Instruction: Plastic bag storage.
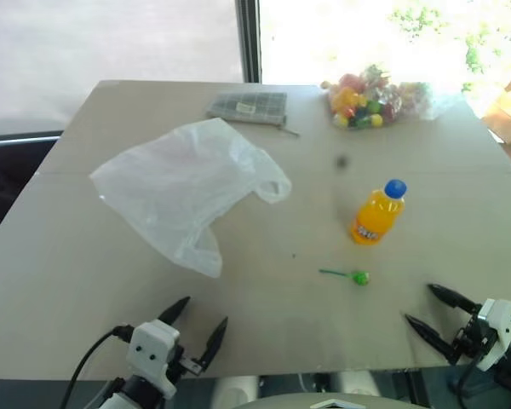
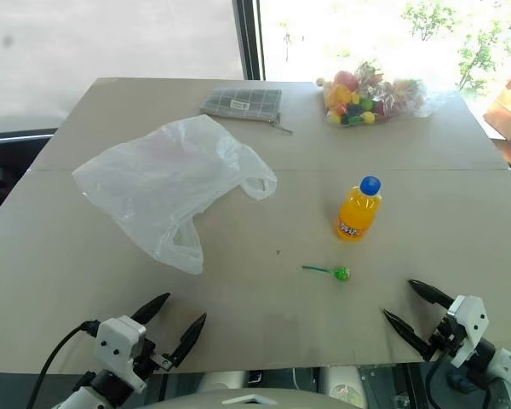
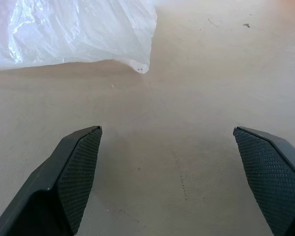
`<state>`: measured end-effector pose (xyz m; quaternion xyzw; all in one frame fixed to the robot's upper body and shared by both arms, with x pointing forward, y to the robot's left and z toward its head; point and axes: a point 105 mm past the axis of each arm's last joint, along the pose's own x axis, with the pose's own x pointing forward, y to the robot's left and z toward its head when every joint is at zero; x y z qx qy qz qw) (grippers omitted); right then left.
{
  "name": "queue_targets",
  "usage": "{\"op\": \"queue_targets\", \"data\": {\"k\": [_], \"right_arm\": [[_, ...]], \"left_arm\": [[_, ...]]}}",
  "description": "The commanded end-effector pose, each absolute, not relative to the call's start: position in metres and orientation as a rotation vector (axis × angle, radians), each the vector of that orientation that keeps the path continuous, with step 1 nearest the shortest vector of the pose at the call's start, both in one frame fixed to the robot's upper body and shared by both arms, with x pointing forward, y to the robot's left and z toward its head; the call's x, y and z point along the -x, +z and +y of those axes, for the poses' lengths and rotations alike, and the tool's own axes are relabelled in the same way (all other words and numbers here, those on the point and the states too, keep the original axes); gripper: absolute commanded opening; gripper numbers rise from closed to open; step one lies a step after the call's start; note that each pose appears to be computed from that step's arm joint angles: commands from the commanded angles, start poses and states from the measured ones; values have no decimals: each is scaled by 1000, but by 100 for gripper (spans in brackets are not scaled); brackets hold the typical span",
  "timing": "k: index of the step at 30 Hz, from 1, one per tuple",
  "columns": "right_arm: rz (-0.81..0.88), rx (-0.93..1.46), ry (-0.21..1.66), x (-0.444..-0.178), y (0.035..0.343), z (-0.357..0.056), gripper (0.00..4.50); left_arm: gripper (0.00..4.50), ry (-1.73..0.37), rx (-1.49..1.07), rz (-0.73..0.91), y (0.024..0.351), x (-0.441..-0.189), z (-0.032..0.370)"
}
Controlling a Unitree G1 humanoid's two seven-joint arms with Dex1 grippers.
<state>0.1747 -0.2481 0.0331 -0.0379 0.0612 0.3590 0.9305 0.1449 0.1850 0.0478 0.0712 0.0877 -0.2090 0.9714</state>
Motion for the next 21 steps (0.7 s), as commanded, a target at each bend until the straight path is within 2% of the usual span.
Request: {"op": "queue_targets", "data": {"k": [1, 14, 21], "right_arm": [[152, 82, 723, -170, 29, -251, 450], [157, 98, 712, -180, 29, -253, 450], [151, 102, 709, -185, 28, -253, 450]], "left_arm": [[445, -440, -140, 147, 53, -145, 181], [445, -437, -112, 162, 48, -140, 179], [445, -445, -121, 145, 50, -149, 180]]}}
